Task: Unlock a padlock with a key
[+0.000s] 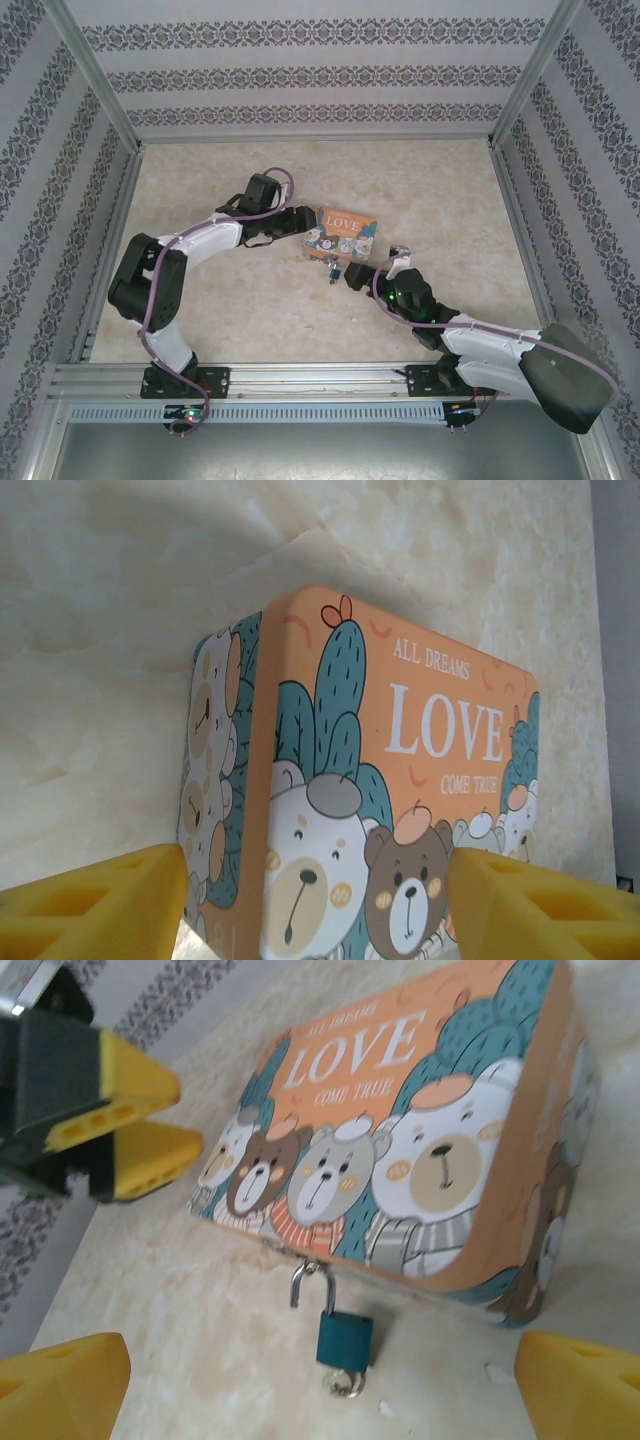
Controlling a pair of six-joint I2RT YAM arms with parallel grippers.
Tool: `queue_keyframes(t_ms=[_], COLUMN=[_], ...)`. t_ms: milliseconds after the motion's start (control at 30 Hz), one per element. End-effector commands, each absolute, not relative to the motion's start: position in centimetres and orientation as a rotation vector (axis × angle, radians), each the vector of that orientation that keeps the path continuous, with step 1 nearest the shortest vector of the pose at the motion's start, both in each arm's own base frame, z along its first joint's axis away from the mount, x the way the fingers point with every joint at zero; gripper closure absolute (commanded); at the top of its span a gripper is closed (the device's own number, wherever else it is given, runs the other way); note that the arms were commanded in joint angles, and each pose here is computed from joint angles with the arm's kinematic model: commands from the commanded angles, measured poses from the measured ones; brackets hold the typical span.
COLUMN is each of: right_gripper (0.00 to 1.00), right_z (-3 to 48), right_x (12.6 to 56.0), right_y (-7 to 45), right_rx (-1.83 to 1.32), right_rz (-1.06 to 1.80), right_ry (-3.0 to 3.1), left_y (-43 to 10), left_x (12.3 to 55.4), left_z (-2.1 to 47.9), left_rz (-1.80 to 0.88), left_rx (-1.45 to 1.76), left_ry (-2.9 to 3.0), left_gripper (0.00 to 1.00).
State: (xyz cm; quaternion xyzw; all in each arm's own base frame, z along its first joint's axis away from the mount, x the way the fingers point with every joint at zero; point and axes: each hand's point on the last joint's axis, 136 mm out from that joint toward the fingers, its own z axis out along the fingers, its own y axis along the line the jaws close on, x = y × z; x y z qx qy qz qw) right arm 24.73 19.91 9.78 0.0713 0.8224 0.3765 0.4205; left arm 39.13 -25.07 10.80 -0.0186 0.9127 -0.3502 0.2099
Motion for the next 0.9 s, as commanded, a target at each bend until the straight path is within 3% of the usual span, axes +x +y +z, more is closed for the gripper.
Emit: queue_keyframes(t_ms=[0,367,867], right_gripper=[0.01,0.02,0.04], right_z=[10.2,11.3,10.5], right_x=[24.1,26.1,30.4], right_y=[21.7,23.6,21.8], right_rx=[0.116,0.059,-0.091], right_rz=[1.052,1.139,0.991], right_ry=[2.096,2.048,2.021], left_y=[-25.3,-25.4,-23.1], left_x=[39.0,37.6,32.9], left_z=[9.7,6.7,4.7], left_rz=[-0.997,-1.047,-1.019], left_rx=[-0.005,-0.045,-0.147], left_ry=[2.596,2.663,2.692], left_gripper=[0.34,0.50,0.54])
